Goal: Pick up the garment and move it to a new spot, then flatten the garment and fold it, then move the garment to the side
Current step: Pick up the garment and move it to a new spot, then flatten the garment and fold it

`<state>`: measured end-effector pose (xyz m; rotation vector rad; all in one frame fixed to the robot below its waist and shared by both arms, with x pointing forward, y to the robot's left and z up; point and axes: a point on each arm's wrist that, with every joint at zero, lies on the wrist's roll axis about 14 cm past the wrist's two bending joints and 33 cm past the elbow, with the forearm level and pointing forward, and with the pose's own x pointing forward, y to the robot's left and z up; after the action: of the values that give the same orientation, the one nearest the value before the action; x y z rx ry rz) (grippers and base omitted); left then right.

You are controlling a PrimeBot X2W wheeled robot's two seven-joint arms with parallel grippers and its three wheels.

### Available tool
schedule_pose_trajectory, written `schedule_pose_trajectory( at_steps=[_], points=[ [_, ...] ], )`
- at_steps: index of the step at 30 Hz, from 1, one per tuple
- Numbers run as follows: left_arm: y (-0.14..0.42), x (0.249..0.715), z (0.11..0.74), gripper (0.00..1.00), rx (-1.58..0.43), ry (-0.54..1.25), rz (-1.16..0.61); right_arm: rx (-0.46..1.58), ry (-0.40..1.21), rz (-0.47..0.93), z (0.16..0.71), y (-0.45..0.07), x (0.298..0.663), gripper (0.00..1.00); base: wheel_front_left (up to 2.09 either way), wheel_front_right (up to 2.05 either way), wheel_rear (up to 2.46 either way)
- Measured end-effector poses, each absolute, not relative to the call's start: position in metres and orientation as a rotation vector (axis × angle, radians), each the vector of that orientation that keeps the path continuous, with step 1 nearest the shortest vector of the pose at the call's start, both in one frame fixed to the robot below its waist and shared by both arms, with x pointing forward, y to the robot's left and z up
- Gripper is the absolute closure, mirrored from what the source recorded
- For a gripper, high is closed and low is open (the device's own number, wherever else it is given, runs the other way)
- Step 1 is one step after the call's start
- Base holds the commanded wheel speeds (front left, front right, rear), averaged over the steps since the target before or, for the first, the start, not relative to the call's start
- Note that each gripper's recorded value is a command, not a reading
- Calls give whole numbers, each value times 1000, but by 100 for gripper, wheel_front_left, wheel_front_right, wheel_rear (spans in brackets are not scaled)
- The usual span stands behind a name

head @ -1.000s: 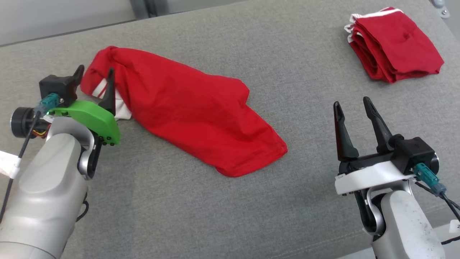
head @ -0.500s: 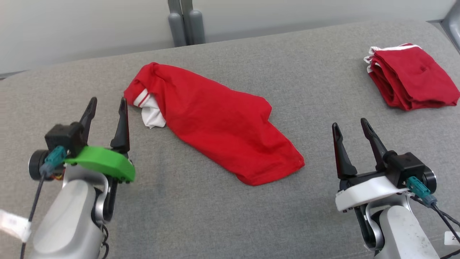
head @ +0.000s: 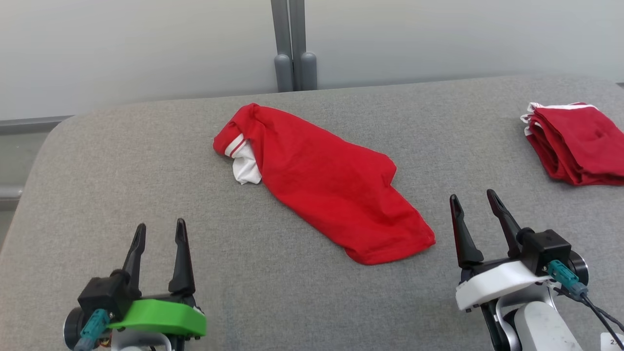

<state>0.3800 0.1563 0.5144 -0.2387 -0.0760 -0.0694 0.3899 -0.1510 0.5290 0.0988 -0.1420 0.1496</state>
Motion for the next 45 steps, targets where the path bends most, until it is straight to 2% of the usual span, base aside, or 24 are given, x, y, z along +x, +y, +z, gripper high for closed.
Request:
schedule_pose_trajectory(
  at_steps=[6, 31, 38, 45],
  points=[
    [161, 363, 502, 0, -235, -47, -45, 132, -129, 166, 525, -144, 384, 0, 0, 0, 0],
    [168, 360, 486, 0, -226, -11, -16, 129, -93, 172, 513, -141, 388, 0, 0, 0, 0],
    [175, 362, 485, 0, -224, -12, 5, 75, -55, 196, 508, -134, 423, 0, 0, 0, 0],
    [185, 364, 478, 0, -231, 4, 43, 60, 77, 219, 485, -131, 472, 0, 0, 0, 0]
  ],
)
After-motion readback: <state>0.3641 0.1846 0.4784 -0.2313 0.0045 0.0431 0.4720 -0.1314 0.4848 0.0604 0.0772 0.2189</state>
